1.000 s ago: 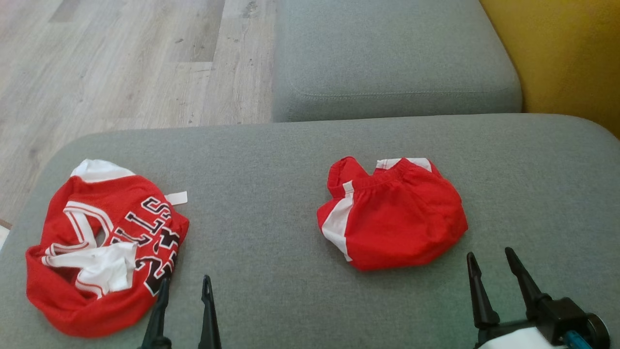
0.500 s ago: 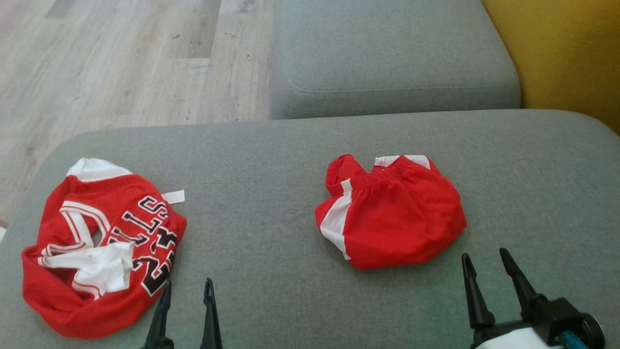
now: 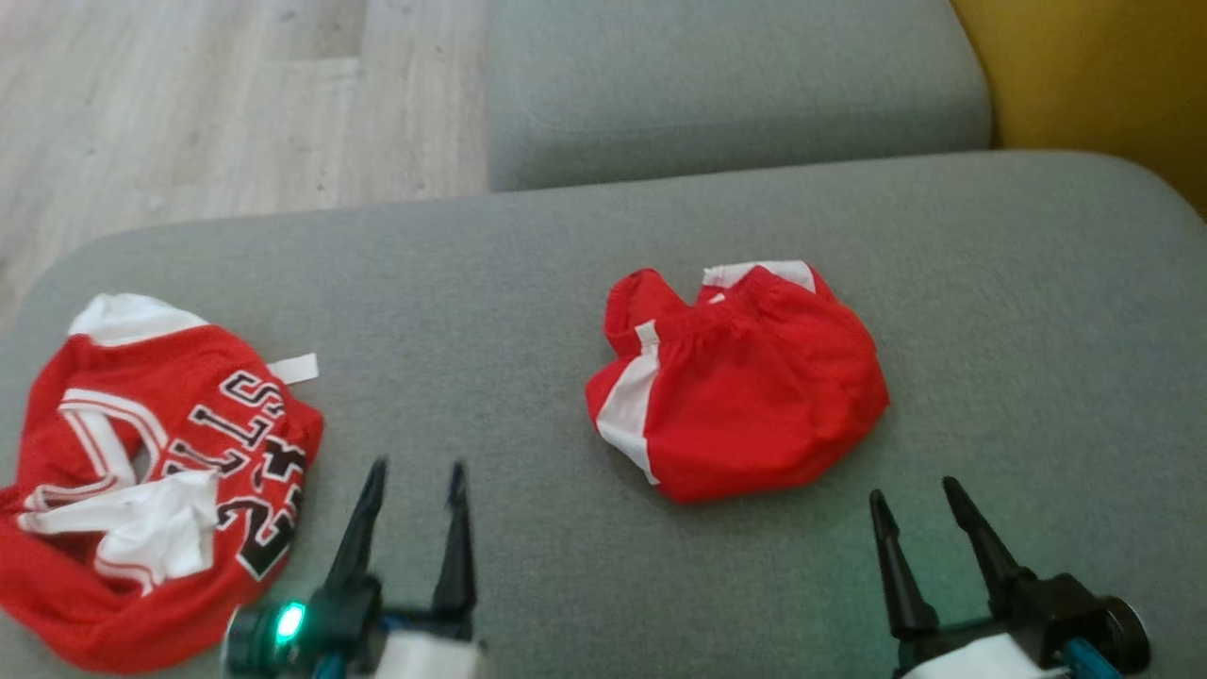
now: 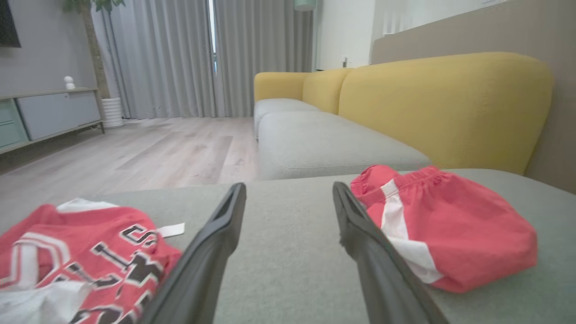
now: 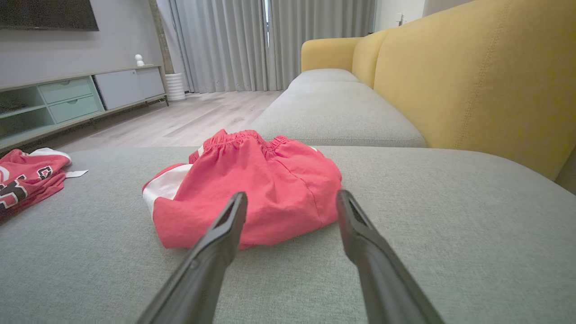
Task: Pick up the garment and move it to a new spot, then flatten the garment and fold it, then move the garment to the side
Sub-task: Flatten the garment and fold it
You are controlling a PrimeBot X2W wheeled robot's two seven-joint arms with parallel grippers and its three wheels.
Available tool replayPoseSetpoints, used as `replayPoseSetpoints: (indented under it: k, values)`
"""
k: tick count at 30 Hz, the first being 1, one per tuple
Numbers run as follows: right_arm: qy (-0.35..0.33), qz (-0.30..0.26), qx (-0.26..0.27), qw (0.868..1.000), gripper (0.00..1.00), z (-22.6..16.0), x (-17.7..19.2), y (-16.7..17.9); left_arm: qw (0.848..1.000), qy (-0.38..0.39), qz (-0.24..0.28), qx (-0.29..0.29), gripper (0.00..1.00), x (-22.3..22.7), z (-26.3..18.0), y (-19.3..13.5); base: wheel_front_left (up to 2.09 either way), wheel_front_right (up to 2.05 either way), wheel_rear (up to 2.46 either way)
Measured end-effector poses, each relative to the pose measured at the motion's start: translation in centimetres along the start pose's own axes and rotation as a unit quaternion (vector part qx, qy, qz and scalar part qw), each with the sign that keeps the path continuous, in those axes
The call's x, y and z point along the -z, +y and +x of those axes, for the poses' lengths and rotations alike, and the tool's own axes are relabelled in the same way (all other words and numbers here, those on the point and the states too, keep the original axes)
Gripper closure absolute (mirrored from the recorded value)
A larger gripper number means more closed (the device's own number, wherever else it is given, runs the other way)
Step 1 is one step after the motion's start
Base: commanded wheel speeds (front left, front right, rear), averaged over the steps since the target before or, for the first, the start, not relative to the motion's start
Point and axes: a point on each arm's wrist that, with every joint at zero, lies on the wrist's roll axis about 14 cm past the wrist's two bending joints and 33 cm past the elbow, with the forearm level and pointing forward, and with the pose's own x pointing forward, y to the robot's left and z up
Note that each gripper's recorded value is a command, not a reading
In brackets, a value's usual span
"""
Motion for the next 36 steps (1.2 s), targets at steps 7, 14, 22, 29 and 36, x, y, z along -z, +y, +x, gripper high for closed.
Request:
replayPoseSetpoints:
  k: [7,14,22,29,36]
  values:
    - [-0.002,-0.013,0.000,1.000,0.00,1.1,-0.3,-0.1,0.986,-0.012,0.012,0.166,0.00,-1.0,6.4,-8.2,0.00,0.00,0.00]
    - [-0.015,-0.020,0.032,0.999,0.00,2.6,-1.4,-2.4,0.955,0.006,0.067,0.289,0.00,-1.7,13.1,-15.7,0.00,0.00,0.00]
    - [0.013,-0.011,0.091,0.996,0.00,1.0,0.1,-5.6,0.917,0.190,0.116,0.332,0.00,6.6,15.0,-19.5,0.00,0.00,0.00]
    - [0.021,-0.002,0.134,0.991,0.00,-0.6,0.3,-7.6,0.884,0.244,0.160,0.365,1.00,11.5,13.8,-20.5,0.00,0.00,0.00]
    - [-0.002,0.004,0.142,0.990,0.00,-1.3,-1.0,-7.8,0.879,0.064,0.179,0.436,1.00,2.5,16.8,-25.4,0.00,0.00,0.00]
